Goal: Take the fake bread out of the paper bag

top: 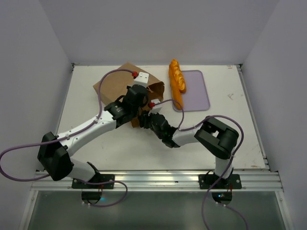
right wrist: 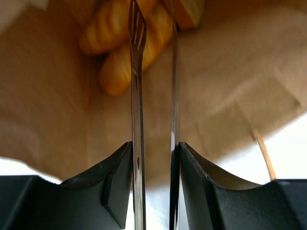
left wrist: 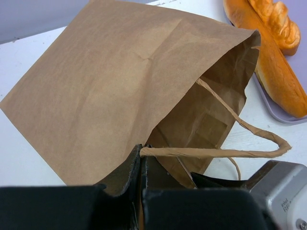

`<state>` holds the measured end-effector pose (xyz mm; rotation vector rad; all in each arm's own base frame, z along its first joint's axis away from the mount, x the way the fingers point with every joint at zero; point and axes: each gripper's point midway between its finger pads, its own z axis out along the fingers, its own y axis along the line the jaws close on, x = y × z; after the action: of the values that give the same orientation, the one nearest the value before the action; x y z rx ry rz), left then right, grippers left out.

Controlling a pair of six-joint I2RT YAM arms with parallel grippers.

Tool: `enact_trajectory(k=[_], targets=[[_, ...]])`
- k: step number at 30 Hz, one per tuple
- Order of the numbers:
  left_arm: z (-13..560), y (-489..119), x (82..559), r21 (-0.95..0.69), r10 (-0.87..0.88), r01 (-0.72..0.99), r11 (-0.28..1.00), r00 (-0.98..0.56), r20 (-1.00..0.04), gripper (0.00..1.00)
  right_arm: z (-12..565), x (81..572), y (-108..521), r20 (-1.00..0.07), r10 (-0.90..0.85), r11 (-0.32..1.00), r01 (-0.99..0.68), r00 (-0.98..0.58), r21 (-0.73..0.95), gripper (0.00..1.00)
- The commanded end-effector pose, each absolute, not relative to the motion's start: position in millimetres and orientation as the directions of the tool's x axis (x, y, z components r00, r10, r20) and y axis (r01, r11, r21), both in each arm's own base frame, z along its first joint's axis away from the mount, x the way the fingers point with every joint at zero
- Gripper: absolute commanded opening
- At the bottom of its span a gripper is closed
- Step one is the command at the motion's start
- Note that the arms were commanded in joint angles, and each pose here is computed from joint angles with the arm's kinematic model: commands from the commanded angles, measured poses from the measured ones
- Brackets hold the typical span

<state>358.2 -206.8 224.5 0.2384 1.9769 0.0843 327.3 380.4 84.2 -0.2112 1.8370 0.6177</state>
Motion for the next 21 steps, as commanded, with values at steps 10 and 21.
enact_trajectory(k=[10,21], targets=[[257,-201,348,0.085,0.118,0.111,0.990,-0.336,-0.934,0.00,100,356,388,-0.948,0.123,0.899,-0.372,-0.295,0.232,0.45],[237,-204,351,0.107,0.140,0.110,0.988,-0.361,-0.922,0.00,92,351,375,-0.945,0.110,0.913,-0.343,-0.308,0.219,0.45]])
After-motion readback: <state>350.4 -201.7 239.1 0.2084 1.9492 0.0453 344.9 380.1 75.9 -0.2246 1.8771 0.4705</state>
